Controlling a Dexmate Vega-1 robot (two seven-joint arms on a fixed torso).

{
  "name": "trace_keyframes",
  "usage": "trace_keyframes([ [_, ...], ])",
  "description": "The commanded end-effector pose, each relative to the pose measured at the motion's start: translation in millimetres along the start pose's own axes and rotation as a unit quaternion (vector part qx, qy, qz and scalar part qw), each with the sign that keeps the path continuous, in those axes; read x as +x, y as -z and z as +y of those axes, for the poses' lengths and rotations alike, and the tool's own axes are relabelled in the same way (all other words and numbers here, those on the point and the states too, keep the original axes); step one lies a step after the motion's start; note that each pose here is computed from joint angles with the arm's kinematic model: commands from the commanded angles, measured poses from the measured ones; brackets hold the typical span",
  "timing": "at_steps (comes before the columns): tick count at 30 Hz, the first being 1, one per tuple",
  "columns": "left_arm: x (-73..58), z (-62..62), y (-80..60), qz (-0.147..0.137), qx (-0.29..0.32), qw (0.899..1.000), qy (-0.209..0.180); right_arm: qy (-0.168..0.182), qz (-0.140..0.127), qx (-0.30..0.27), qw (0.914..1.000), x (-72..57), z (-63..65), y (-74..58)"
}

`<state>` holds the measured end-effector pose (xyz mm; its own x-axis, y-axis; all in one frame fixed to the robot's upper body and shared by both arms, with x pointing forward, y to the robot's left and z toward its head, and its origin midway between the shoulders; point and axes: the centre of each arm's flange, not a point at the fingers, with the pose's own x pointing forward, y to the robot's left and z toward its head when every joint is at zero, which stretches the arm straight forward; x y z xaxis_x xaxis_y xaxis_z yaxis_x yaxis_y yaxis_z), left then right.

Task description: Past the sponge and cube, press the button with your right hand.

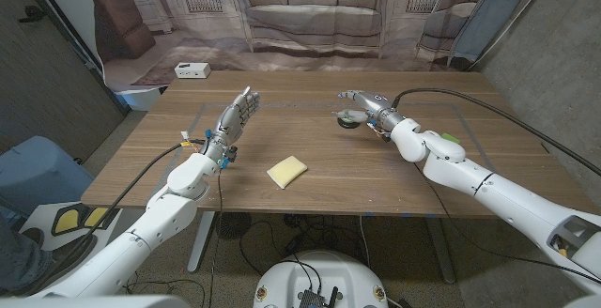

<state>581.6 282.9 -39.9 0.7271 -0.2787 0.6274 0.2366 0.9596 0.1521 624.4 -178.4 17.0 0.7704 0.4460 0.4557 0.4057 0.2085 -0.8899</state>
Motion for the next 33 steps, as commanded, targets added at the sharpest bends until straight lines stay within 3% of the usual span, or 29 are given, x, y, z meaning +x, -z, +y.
trace_keyframes([
  [1,-1.5,3.6,1.8,0.003,-0.002,1.0,-0.005,-0.03,0.01,-0.018,0.9993,9.6,7.7,-0.3],
  [19,-0.5,5.8,3.9,0.01,-0.004,1.0,-0.003,-0.074,0.03,-0.033,0.9963,15.2,20.8,1.4],
  [33,1.9,5.5,4.1,0.01,-0.003,1.0,-0.004,-0.088,0.036,-0.031,0.995,17.8,24.9,5.3],
])
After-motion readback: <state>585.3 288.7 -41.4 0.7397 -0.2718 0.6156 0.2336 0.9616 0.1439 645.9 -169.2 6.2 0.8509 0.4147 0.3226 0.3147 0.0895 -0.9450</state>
